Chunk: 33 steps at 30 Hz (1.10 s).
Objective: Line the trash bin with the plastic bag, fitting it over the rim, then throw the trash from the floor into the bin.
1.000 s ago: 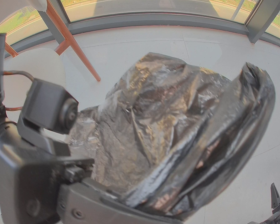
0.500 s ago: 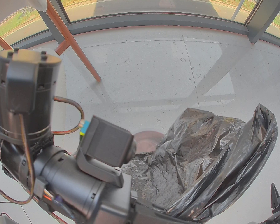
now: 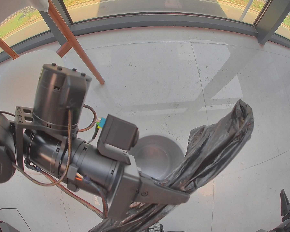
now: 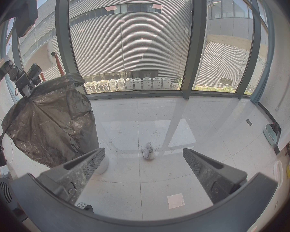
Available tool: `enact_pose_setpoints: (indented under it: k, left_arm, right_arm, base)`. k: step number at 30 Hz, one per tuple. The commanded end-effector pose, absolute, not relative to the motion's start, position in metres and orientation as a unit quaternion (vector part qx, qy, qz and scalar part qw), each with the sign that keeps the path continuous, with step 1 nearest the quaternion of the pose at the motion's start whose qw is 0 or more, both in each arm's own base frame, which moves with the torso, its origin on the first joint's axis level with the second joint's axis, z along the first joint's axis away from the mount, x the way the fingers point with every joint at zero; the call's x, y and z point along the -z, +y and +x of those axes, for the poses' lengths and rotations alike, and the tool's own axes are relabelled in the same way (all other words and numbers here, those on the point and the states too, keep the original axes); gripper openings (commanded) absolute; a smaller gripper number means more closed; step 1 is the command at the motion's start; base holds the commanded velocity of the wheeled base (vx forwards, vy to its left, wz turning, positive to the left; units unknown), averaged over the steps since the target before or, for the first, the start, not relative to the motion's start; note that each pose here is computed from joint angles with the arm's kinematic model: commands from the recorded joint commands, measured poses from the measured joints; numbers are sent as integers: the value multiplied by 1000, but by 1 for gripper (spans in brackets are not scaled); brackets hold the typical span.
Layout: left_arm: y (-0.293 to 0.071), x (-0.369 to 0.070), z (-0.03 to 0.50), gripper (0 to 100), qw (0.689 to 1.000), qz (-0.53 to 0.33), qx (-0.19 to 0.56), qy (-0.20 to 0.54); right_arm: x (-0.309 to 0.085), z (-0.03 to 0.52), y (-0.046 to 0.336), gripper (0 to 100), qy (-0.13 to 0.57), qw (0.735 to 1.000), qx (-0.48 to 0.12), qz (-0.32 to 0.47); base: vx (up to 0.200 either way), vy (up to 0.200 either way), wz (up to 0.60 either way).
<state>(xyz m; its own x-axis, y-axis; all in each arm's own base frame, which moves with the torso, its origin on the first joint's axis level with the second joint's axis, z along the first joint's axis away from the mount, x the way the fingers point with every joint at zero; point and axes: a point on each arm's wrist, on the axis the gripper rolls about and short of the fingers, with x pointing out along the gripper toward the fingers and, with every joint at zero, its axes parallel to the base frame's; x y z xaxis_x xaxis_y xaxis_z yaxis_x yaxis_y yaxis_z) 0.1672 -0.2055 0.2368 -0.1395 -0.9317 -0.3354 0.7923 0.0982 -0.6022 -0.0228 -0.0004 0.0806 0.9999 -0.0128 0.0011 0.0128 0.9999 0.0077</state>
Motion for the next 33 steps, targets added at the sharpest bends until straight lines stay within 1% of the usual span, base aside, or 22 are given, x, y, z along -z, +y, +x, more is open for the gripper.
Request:
enact_pose_setpoints:
  k: [1,6,7,11,15,22,27,33]
  left_arm:
    - [-203,-234,179,0,661,-101,652,358]
    - [-200,-236,180,0,666,-103,650,353]
    - [-195,-238,184,0,674,-107,643,349]
    - [-186,-249,183,0,683,-110,642,330]
    - [-174,-258,186,0,700,-117,631,312]
    - [-164,-266,186,0,713,-121,624,295]
    - [-163,-267,186,0,714,-122,624,294]
    - [-160,-261,181,0,711,-123,619,310]
  right_arm:
    - [-75,-23,0,100,0,1000,6,4]
    - [-75,-23,0,100,0,1000,6,4]
    - [-75,-23,0,100,0,1000,6,4]
    - [-75,-23,0,100,0,1000,6,4]
    - [-75,-23,0,100,0,1000,6,4]
    - [-75,-23,0,100,0,1000,6,4]
    - [-75,-23,0,100,0,1000,6,4]
    - [-75,-23,0,100,0,1000,6,4]
  base:
    - [0,0,0]
    - [0,0,0]
    - [0,0,0]
    - [0,0,0]
    - [0,0,0]
    - [0,0,0]
    - [0,0,0]
    - [0,0,0]
